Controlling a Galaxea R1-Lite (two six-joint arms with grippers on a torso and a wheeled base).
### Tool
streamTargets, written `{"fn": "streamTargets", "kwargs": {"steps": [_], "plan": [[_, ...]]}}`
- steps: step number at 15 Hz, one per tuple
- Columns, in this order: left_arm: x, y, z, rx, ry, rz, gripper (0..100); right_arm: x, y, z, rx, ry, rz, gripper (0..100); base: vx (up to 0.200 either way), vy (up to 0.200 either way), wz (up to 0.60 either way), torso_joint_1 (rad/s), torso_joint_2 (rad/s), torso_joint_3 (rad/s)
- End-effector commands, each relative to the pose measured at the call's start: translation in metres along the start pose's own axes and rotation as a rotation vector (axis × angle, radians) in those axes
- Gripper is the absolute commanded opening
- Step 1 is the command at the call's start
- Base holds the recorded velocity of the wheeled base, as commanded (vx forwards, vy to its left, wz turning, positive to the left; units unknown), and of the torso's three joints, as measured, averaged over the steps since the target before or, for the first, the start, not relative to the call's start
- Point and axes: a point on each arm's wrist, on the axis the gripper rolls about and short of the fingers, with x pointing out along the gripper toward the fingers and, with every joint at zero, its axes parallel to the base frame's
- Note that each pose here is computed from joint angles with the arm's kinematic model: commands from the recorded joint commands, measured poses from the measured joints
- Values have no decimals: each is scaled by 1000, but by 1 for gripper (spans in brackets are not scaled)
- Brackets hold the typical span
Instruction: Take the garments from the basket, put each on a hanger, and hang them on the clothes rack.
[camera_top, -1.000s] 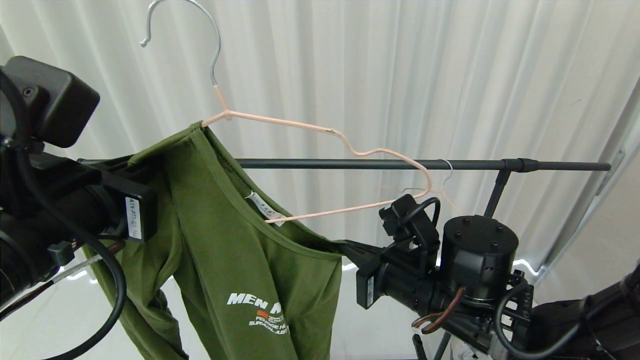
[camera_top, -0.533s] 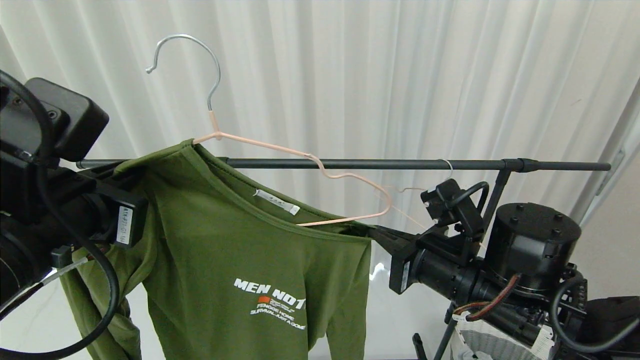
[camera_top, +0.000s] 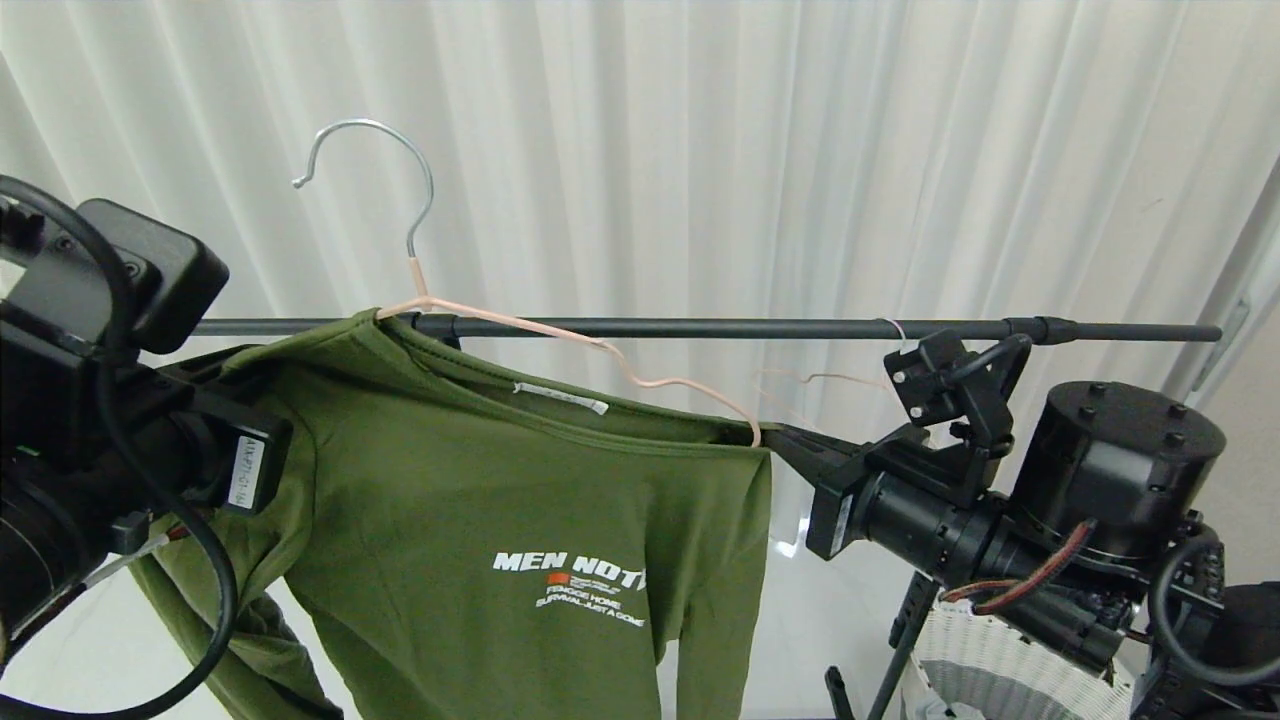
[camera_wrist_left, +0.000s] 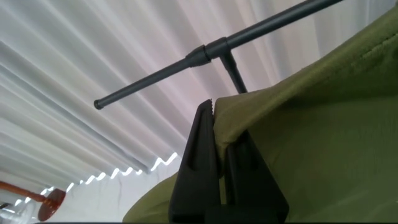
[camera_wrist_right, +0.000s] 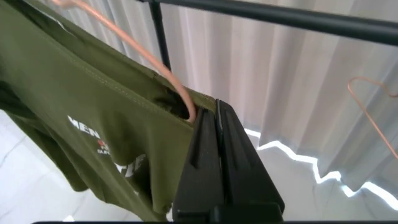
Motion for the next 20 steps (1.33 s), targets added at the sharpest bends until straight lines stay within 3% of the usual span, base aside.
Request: {"fn": "streamTargets", "kwargs": {"steps": [1, 6, 11, 12, 17, 20], "plan": [[2, 0, -2, 8, 12, 4, 0, -6, 0, 5, 1, -17, 1, 0, 0, 0, 0, 0, 0, 0], [3, -3, -11, 47, 40, 0, 0, -14, 2, 17, 0, -55, 42, 0, 0, 0, 0, 0, 0, 0], [3, -3, -9, 35, 31, -5, 0, -20, 6, 23, -57, -36, 133, 0, 0, 0, 0, 0, 0, 0], [3, -3, -9, 34, 31, -5, 0, -22, 6, 23, -57, -25, 133, 100, 0, 0, 0, 0, 0, 0], [1, -7, -8, 23, -5, -77, 0, -32, 8, 34, -63, -48, 165, 100, 0, 0, 0, 0, 0, 0], [-2, -16, -6, -8, -24, -136, 0, -29, 9, 39, -139, 32, 192, 100, 0, 0, 0, 0, 0, 0]]}}
